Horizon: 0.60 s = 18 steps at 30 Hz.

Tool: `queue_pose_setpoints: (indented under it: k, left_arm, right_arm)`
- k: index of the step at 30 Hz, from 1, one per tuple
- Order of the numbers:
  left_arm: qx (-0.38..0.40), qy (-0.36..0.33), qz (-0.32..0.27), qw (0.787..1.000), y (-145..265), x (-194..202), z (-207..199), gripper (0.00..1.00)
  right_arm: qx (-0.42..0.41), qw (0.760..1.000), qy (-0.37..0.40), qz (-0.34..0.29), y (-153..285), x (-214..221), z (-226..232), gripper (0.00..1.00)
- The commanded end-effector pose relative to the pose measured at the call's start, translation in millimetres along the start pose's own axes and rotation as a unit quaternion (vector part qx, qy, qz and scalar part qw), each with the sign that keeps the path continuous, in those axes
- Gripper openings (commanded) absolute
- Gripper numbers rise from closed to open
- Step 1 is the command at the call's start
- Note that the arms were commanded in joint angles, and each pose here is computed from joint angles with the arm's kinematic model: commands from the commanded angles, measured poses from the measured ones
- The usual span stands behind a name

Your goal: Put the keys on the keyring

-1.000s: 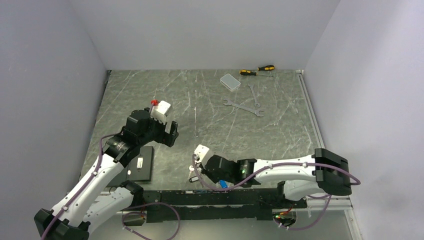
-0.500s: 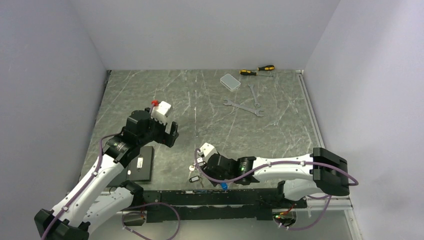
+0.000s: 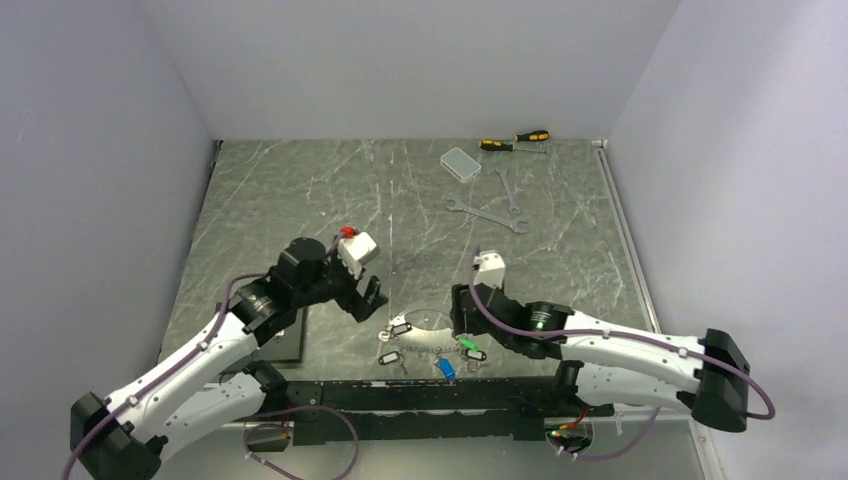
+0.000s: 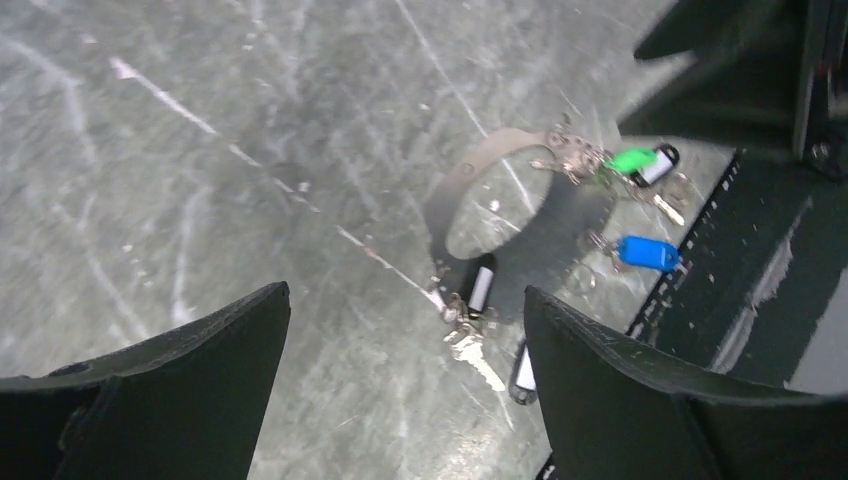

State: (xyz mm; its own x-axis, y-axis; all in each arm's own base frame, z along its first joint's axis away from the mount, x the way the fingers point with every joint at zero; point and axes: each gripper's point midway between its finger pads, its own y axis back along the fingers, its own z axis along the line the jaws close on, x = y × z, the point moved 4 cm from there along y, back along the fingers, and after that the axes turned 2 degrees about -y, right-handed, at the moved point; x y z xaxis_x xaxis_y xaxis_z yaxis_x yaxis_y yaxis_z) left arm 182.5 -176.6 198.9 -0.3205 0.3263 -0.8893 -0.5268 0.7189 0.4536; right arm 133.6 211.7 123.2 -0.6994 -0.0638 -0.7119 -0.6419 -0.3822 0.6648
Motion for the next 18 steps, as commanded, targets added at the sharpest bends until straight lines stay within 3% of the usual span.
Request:
queue_pose_setpoints:
  k: [1, 7, 14, 18]
  left_arm:
    - [0.033, -0.011, 0.000, 0.999, -16, -7, -27, 0.88]
    - [0.026, -0.039, 0.029, 0.999, -46, 10, -73, 0.80]
    - [0.013, -0.128, 0.014, 0.992, -75, 37, -116, 0.75]
    - [0.025, -0.153, -0.008, 0.988, -84, 54, -121, 0.71]
  right_arm:
    - [0.111, 0.985, -0.087, -0.098, 21, -29, -40, 0.64]
    - [0.124, 0.969, -0.117, -0.177, 48, -60, -54, 0.64]
    - [0.108, 0.968, -0.114, -0.194, 63, -67, -58, 0.64]
    - [0.100, 0.969, -0.114, -0.196, 64, -64, -60, 0.65]
